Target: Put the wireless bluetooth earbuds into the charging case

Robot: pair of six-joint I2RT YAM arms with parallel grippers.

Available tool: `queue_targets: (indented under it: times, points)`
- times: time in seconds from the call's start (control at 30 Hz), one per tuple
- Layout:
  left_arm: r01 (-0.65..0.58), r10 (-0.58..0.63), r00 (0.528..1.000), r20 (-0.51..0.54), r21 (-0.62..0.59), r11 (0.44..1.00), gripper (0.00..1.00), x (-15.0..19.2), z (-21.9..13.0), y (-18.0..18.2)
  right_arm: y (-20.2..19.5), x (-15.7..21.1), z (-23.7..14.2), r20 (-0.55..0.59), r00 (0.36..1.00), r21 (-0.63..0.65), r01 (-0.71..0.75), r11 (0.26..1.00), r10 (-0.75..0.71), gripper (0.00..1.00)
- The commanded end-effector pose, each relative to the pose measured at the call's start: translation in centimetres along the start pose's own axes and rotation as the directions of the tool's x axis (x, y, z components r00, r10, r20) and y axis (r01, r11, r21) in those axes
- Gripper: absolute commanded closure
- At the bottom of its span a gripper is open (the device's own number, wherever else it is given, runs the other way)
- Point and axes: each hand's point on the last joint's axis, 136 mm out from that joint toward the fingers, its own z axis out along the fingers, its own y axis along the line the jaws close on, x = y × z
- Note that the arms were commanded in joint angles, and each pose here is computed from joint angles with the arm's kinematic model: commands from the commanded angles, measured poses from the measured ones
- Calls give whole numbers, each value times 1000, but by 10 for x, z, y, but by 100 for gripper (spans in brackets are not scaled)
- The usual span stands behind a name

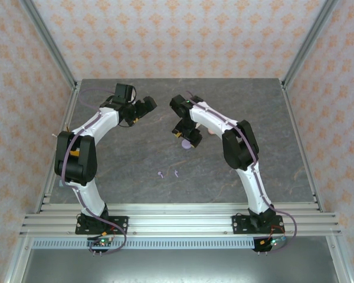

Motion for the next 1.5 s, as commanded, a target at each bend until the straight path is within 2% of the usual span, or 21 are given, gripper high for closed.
queue_targets:
  times: [0.0, 0.73, 1.47]
  points:
    - [1, -2, 1000, 26, 36, 999, 0, -13, 0, -9, 0, -4, -3, -1, 995, -9, -98, 995, 98, 23]
    - [-1, 0, 1000, 23, 31, 1000, 0, -13, 2, -8, -12, -7, 24, -5, 992, 53, -129, 990, 129, 24]
    - [3, -4, 1000, 16, 22, 1000, 0, -11, 6, -4, -17, -10, 43, -23, 990, 55, -136, 989, 138, 32]
